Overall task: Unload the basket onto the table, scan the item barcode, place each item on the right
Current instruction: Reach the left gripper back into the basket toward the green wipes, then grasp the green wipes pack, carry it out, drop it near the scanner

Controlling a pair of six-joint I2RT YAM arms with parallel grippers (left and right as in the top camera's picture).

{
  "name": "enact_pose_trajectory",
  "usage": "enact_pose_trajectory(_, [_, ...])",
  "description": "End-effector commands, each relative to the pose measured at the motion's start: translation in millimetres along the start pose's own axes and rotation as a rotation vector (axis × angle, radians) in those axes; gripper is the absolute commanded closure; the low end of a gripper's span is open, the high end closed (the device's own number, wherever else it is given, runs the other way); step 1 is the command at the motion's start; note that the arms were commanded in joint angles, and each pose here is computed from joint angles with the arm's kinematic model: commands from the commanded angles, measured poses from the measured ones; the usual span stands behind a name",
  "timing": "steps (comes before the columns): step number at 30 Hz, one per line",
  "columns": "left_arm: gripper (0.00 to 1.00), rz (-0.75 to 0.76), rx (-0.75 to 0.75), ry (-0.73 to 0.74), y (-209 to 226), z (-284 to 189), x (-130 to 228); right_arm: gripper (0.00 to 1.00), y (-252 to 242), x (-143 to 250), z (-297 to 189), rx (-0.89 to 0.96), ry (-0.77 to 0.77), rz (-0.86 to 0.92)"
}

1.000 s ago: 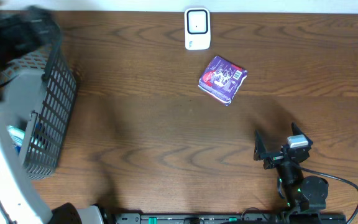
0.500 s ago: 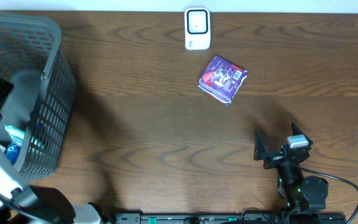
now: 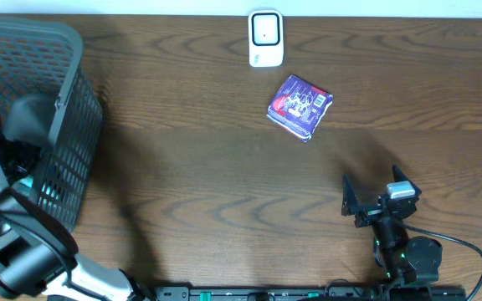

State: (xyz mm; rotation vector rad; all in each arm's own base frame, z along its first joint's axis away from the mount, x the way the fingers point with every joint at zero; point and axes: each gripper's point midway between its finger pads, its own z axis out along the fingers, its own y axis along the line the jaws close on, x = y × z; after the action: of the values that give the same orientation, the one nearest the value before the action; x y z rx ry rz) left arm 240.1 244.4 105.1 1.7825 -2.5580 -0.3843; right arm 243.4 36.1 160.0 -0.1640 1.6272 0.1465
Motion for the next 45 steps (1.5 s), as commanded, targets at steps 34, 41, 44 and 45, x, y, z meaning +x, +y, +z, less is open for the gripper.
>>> enact_pose_trajectory(34, [0.93, 0.072, 1.037, -0.663, -29.8, -327.6, 29.5, 0.01, -1.1, 0.5, -0.3, 0.005, 0.0, 0.003])
enact_pose_trajectory(41, [0.93, 0.472, 1.17, -0.654, -83.4, -361.3, 121.2, 0.01, -1.1, 0.5, -0.3, 0.005, 0.0, 0.003])
enact_pose_trajectory(44, [0.93, 0.631, 1.135, -0.656, -107.6, -356.6, 154.8, 0.01, -1.1, 0.5, -0.3, 0.005, 0.0, 0.003])
enact_pose_trajectory(45, [0.93, 0.662, 1.111, -0.659, -114.1, -352.9, 162.1, 0.01, -1.1, 0.5, -0.3, 0.005, 0.0, 0.003])
